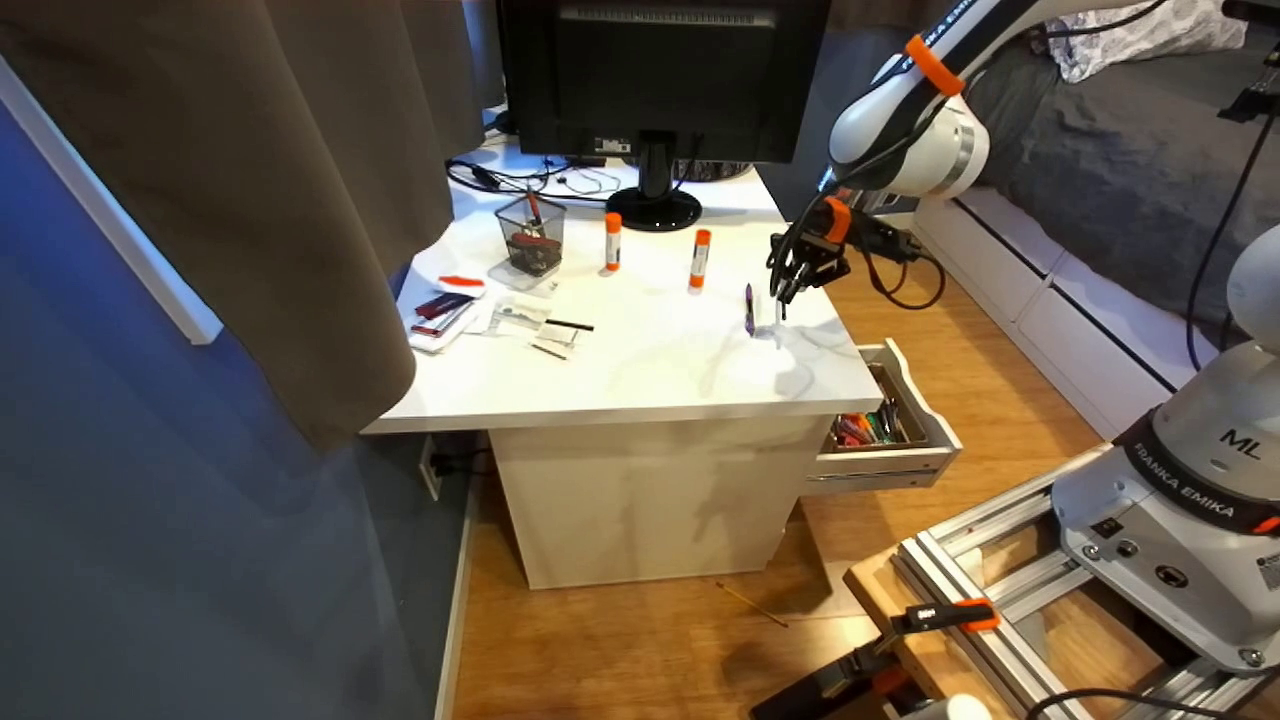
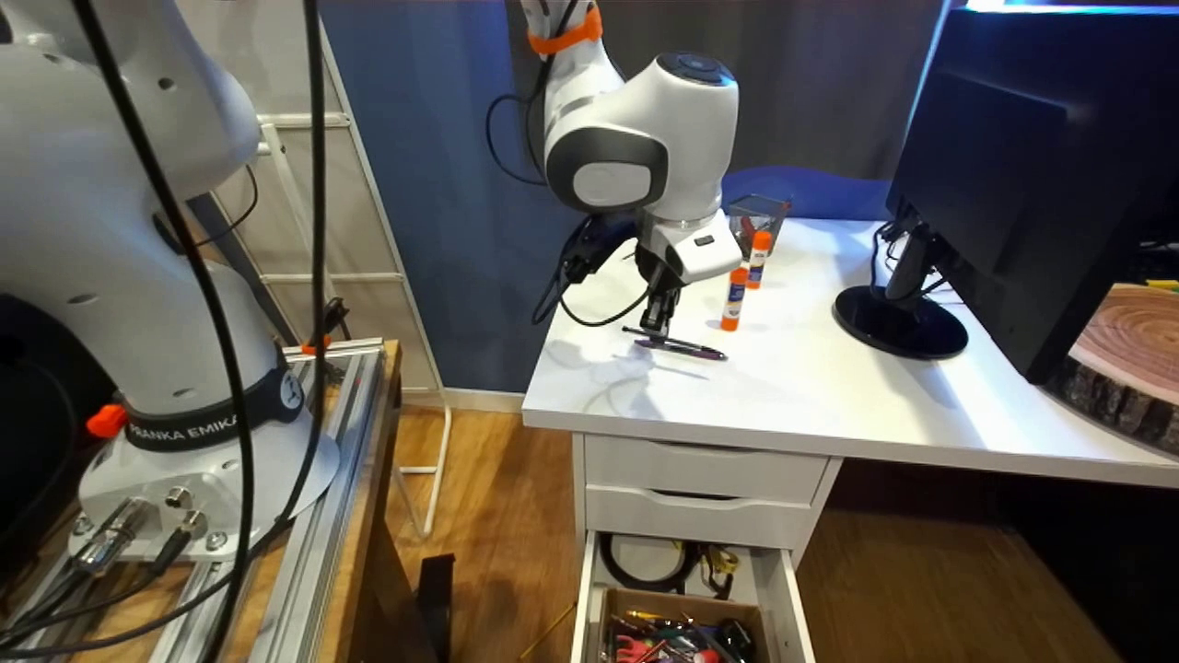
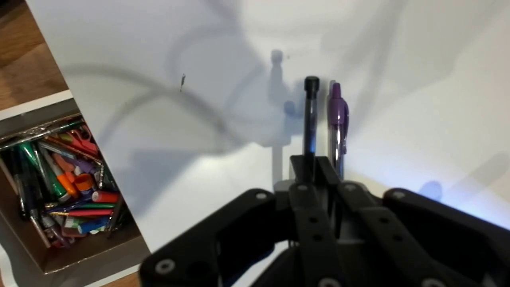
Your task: Take the pen out of the drawer and place it on the counter
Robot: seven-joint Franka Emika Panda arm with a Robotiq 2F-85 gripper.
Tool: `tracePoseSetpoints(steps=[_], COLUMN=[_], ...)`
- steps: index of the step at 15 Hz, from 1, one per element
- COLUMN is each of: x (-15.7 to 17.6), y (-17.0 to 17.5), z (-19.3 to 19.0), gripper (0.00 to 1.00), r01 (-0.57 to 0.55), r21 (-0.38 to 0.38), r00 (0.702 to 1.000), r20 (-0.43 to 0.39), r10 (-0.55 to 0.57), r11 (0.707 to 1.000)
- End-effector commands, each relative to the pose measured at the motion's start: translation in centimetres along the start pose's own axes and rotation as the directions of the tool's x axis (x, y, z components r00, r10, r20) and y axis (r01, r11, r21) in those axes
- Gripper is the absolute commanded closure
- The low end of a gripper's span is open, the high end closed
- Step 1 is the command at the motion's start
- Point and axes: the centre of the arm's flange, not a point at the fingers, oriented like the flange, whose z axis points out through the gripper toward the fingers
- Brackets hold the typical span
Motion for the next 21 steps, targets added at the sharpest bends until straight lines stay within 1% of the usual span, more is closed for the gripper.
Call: tracePoseSetpoints(steps=[1, 5, 13, 15, 17, 18, 20, 21], x=[1.0, 1.5, 0.8, 0.7, 0.2, 0.0, -0.7, -1.1], y=[-0.9, -0.9, -1.2, -1.2, -1.1, -1.0, -1.2, -1.4], z=[1.4, 1.9, 3.8, 3.7, 2.9, 2.4, 0.7, -0.1], gripper=[0.98, 0.98, 0.98, 0.65, 0.53, 0.45, 0.32, 0.24], r01=[-0.019, -0.001, 0.107, 0.126, 0.147, 0.156, 0.188, 0.210], r21=[-0.019, -0.043, -0.058, -0.063, -0.067, -0.072, -0.055, -0.046], r00=[1.000, 1.000, 0.994, 0.992, 0.989, 0.988, 0.982, 0.978], r20=[0.009, -0.002, 0.009, 0.000, 0.007, 0.003, -0.003, -0.007], r10=[0.020, 0.001, -0.106, -0.127, -0.147, -0.156, -0.189, -0.210], r11=[1.000, 0.999, 0.993, 0.990, 0.987, 0.985, 0.981, 0.977])
